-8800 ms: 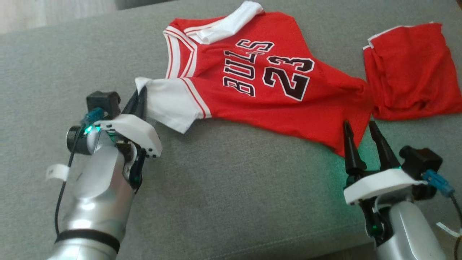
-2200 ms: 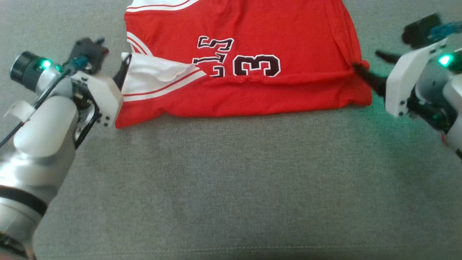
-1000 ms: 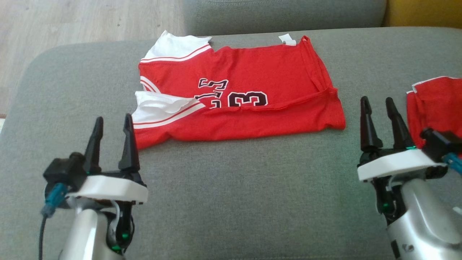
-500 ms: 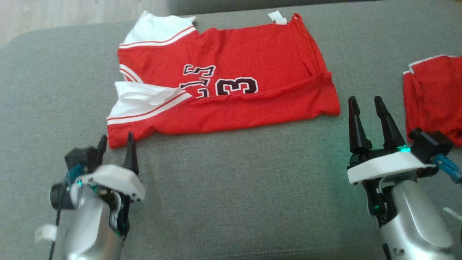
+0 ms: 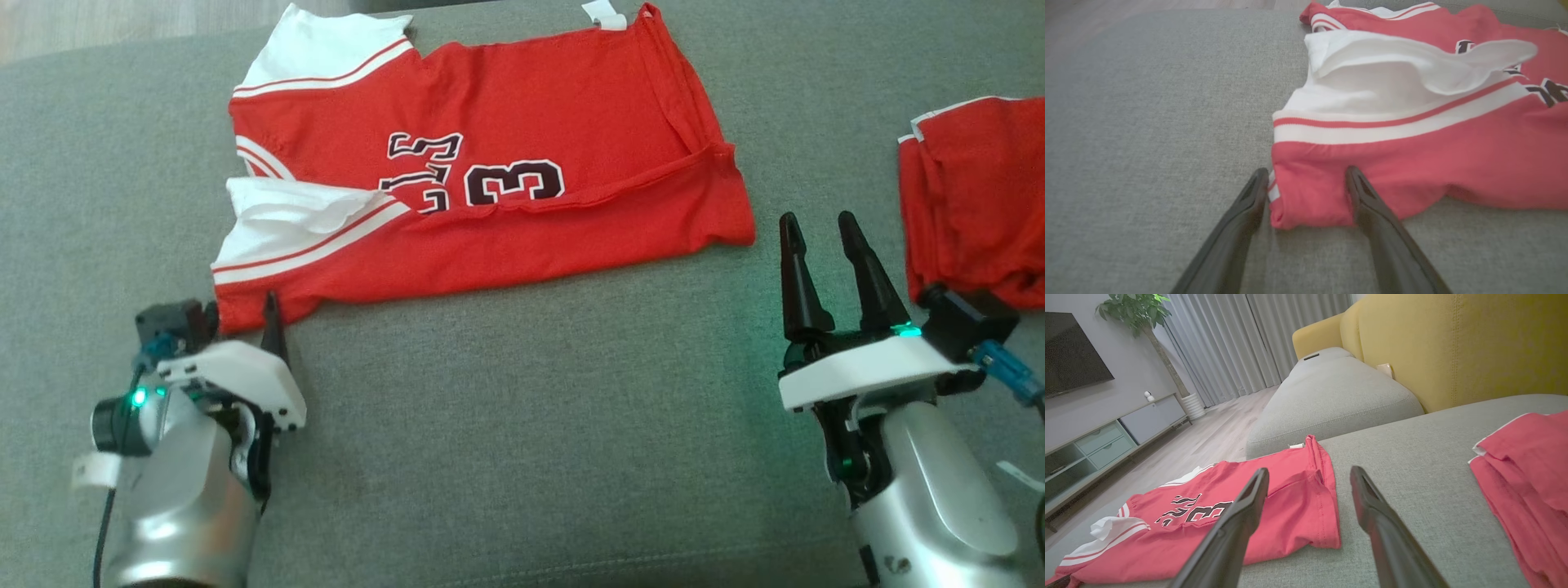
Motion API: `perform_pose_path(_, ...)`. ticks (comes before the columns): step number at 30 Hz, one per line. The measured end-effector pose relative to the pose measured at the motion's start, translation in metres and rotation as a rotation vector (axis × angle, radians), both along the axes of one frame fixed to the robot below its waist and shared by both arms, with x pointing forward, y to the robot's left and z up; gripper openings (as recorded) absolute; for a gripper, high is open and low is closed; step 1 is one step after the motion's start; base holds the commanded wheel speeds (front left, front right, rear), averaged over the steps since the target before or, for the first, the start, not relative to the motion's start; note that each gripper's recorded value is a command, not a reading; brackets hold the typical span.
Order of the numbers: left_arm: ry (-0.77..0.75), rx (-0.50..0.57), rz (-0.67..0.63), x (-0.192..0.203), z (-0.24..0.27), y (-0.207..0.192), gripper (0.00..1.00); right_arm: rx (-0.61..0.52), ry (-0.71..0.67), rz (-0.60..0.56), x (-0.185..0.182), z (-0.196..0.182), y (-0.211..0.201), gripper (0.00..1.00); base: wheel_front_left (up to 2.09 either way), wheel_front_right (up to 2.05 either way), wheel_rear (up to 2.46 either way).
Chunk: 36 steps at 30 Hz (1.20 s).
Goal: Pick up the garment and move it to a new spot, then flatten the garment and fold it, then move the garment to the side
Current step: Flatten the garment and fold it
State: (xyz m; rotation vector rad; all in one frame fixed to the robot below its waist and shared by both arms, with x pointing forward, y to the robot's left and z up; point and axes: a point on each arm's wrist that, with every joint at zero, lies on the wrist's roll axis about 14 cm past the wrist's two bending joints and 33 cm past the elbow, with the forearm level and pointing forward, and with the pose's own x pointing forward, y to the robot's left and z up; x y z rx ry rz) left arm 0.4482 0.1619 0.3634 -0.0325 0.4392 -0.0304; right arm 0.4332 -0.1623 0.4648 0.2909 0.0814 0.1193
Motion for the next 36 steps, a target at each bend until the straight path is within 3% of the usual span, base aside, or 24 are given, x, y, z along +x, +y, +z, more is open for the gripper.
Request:
perform_pose_path(4,0.007,0.004,-0.006,0.004,0.001,0.000,1.00,0.000,0.006,0.005,0.002,0.000,0.001,1.00,0.00,0.00,0.00)
perform_pose_path(5,0.013,0.002,-0.012,0.004,0.000,0.000,0.43,-0.001,0.010,0.005,0.003,0.000,0.001,1.00,0.00,0.00,0.00)
perform_pose_path(6,0.016,0.002,-0.015,0.004,0.000,0.000,0.01,-0.005,0.018,0.005,0.003,-0.002,0.001,1.00,0.00,0.00,0.00)
perform_pose_path(16,-0.226,-0.007,-0.047,0.028,0.066,-0.002,0.00,-0.049,0.174,0.015,0.005,-0.040,0.006,1.00,0.00,0.00,0.00)
perform_pose_path(31,-0.244,0.007,-0.093,0.006,0.068,-0.006,0.00,-0.055,0.471,0.038,0.038,-0.092,0.017,1.00,0.00,0.00,0.00)
perform_pose_path(36,-0.249,0.006,-0.100,0.006,0.069,-0.009,0.00,-0.078,0.499,0.059,0.046,-0.092,0.023,1.00,0.00,0.00,0.00)
